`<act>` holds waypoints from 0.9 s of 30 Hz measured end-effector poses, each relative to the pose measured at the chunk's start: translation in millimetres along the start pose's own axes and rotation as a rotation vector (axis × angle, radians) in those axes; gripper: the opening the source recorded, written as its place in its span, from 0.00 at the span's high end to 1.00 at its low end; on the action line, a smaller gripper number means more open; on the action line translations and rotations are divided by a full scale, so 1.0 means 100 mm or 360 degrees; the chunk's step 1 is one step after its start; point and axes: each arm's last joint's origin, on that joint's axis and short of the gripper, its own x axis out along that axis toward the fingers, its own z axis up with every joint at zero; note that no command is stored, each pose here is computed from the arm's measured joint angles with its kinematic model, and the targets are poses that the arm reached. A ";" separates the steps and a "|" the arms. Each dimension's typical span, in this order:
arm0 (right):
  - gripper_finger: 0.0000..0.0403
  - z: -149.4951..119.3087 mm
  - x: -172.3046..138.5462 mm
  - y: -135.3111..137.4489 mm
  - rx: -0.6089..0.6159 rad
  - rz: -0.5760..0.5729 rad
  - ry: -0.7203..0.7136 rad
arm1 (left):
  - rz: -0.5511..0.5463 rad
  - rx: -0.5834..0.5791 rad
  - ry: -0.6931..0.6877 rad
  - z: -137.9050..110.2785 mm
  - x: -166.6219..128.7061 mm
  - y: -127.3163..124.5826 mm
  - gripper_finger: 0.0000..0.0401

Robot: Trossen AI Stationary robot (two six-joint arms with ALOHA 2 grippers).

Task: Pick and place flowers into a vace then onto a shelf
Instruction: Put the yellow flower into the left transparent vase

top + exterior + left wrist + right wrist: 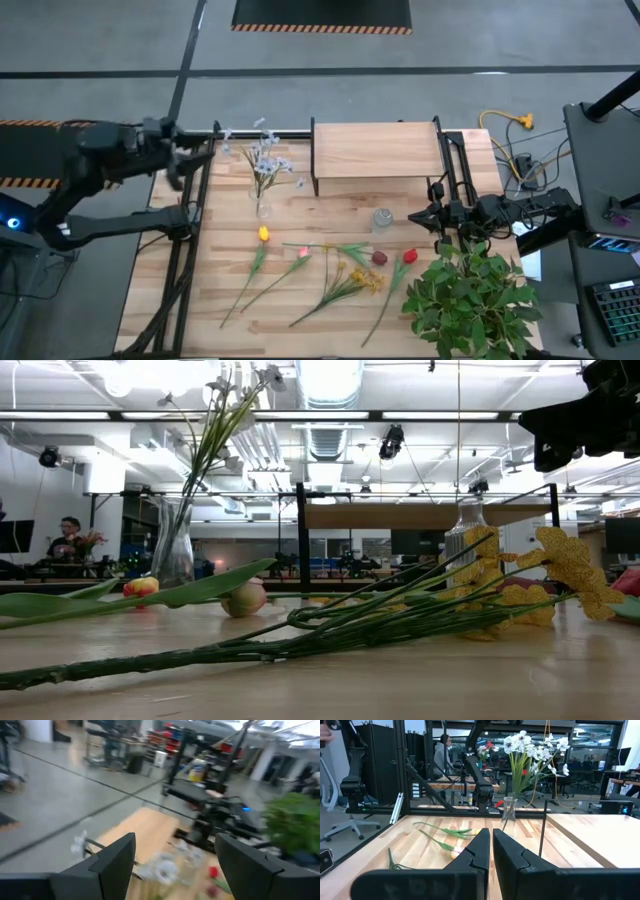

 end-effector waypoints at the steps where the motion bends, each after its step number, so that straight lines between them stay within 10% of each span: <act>1: 0.97 0.00 0.00 0.00 0.0000 0.0000 0.0000 | -0.0002 -0.0028 0.0032 -0.01 -0.02 0.00 0.36; 27: 0.97 0.00 0.00 0.00 0.0000 0.0000 0.0000 | -0.0270 0.0071 0.0373 -0.02 0.76 -0.43 0.36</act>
